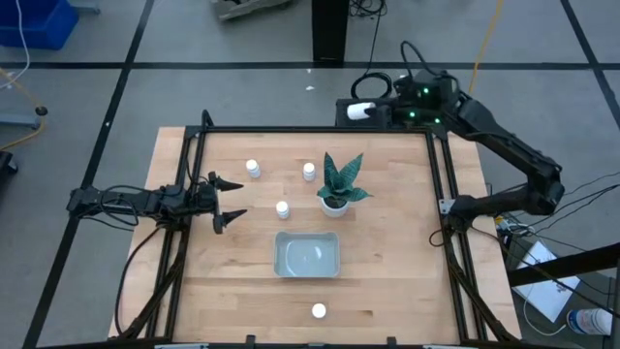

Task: Pick and place pill bottles into a basket
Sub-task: Put the white pill bottle into the white bin

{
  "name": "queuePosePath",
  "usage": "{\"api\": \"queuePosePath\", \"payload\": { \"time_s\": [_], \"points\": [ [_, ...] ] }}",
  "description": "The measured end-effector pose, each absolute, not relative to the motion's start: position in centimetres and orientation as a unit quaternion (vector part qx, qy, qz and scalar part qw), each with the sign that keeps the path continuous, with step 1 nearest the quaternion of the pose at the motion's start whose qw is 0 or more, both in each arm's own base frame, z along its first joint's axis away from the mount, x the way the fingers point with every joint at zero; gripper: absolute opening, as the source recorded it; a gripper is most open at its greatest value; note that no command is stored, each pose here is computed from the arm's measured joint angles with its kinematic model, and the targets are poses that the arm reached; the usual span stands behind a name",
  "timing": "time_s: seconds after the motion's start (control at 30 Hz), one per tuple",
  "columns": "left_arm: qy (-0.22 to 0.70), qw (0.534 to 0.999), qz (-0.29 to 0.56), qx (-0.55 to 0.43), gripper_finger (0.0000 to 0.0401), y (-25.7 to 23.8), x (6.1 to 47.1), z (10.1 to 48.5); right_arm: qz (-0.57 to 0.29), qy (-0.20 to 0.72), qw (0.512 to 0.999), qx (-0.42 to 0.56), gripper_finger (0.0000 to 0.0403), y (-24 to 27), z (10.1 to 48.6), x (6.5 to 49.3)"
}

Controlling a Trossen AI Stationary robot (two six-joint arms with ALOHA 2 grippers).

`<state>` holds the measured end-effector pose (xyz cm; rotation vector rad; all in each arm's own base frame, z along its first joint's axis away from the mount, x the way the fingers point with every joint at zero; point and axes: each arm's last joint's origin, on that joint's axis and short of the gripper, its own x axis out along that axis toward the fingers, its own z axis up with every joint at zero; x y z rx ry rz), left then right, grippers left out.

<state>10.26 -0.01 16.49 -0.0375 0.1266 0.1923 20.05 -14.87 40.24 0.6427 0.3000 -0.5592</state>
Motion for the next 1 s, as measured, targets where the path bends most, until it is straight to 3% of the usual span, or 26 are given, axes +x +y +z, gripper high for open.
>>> {"api": "queuePosePath", "payload": {
  "time_s": [0.53,1.0],
  "points": [
    [0.063,0.993,0.096,-0.019,0.0395,0.0,10.3,16.5,-0.089,0.012,0.960,0.267,0.0151,-8.6,43.8,24.4],
    [0.063,0.993,0.096,-0.019,0.0395,0.0,10.3,16.5,0.117,0.027,0.966,0.228,0.0152,-1.2,44.3,26.1]
  ]
}}
